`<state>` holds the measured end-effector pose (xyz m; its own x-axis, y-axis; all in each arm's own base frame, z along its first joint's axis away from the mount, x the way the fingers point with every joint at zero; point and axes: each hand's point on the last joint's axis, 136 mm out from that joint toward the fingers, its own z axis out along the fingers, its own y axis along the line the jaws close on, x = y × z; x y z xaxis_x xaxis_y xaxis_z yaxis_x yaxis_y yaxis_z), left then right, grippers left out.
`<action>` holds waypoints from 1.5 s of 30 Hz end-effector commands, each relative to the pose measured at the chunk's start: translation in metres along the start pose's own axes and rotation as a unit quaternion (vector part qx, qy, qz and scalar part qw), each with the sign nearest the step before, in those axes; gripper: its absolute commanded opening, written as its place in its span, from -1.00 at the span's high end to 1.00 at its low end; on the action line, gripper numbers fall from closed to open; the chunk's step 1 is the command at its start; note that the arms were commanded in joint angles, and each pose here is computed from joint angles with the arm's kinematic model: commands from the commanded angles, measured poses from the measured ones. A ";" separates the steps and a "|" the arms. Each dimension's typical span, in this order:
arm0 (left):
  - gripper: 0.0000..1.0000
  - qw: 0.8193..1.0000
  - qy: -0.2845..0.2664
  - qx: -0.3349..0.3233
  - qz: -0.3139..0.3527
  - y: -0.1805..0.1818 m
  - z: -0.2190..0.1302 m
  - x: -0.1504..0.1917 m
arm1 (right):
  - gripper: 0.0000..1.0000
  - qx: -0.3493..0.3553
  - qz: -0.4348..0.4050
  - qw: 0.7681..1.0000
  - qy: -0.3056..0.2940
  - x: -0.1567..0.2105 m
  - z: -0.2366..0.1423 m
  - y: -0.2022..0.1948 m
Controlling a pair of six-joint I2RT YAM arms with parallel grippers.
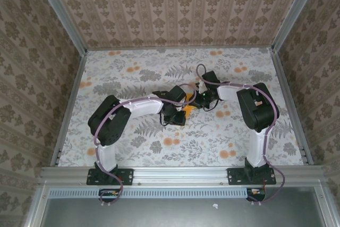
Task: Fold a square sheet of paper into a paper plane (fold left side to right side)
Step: Fold the wing for the fifth time at the center of the table.
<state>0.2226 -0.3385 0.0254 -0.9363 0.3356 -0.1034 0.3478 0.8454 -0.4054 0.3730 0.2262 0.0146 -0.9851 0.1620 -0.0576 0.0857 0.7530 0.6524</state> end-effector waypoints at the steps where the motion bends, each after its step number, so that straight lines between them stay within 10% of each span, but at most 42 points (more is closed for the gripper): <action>1: 0.77 1.000 0.010 -0.002 0.007 -0.001 0.004 0.002 | 1.00 0.073 0.031 0.996 0.031 0.020 0.009 -0.041; 25: 1.00 0.994 -0.007 0.097 -0.046 -0.005 0.005 0.009 | 1.00 0.079 0.037 0.996 0.035 0.021 0.009 -0.046; 35: 0.66 0.990 -0.052 0.129 -0.037 -0.009 -0.040 0.003 | 1.00 0.083 0.039 0.995 0.036 0.022 0.010 -0.048; 45: 0.75 0.974 -0.050 0.219 -0.018 -0.043 -0.038 -0.022 | 1.00 0.082 0.039 0.995 0.036 0.022 0.010 -0.048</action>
<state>0.2305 -0.3433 0.0719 -0.9617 0.2162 -0.1686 0.2717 0.6683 -0.6925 0.3726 0.2255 0.0141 -0.9853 0.1629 -0.0516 0.0911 0.7561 0.6480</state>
